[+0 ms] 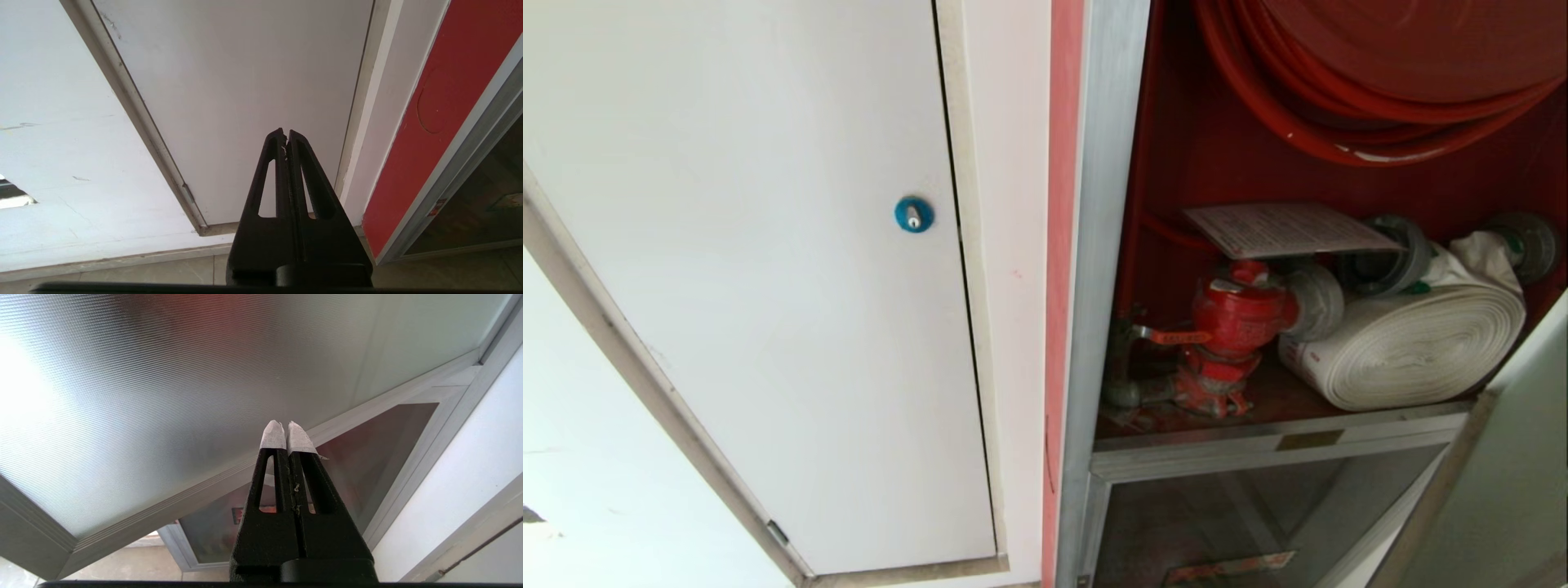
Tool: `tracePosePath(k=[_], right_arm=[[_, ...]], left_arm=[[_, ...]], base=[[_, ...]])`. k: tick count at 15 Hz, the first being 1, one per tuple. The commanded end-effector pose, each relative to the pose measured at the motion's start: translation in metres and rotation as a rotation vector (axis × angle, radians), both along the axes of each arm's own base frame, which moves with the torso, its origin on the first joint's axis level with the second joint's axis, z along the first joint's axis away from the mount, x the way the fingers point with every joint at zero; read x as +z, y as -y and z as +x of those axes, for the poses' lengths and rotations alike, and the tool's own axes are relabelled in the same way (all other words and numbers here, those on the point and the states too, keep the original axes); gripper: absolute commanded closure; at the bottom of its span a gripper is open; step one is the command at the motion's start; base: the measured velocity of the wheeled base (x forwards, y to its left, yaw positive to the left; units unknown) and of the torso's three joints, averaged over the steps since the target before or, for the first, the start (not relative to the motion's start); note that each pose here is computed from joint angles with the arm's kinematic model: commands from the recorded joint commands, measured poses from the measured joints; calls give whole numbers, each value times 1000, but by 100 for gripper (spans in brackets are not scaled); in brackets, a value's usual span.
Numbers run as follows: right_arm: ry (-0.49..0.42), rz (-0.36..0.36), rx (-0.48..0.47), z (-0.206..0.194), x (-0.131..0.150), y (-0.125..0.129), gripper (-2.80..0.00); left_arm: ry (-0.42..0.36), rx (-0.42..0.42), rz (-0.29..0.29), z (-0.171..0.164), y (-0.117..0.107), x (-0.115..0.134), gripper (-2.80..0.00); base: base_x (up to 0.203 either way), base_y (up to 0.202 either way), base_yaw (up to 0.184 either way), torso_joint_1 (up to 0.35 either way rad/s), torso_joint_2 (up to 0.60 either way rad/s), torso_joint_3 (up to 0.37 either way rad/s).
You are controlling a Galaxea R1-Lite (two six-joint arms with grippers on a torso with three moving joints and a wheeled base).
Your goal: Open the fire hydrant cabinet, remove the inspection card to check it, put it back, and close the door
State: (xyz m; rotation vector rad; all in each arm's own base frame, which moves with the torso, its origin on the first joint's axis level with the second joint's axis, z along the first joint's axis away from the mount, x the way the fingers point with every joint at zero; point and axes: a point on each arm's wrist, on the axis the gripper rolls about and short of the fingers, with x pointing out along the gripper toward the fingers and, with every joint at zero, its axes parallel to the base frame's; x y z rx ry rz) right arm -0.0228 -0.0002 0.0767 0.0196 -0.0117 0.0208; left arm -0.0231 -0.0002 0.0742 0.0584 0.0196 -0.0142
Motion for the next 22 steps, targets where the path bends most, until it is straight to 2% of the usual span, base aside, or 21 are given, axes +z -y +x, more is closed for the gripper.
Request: tracePosePath(k=[1,4,7,11,16,22], right_arm=[[-4,0,1,0,-1,0,0],[-4,0,1,0,-1,0,0],[-4,3,1,0,-1,0,0],[-5,6,1,0,-1,0,0],[-5,7,1,0,-1,0,0],[-5,19,-1,0,-1,0,0]], left_arm=[[2,4,11,0,0,0,0],[1,-7,58,0,0,0,0],[2,-3,46,0,0,0,0],[3,-3,75,0,0,0,0],[1,-4,-19,0,0,0,0],[3,0,-31,0,0,0,0]], base=[[0,0,0,0,0,0],[0,0,0,0,0,0],[0,0,0,0,0,0],[0,0,0,0,0,0],[0,0,0,0,0,0],[0,0,0,0,0,0]])
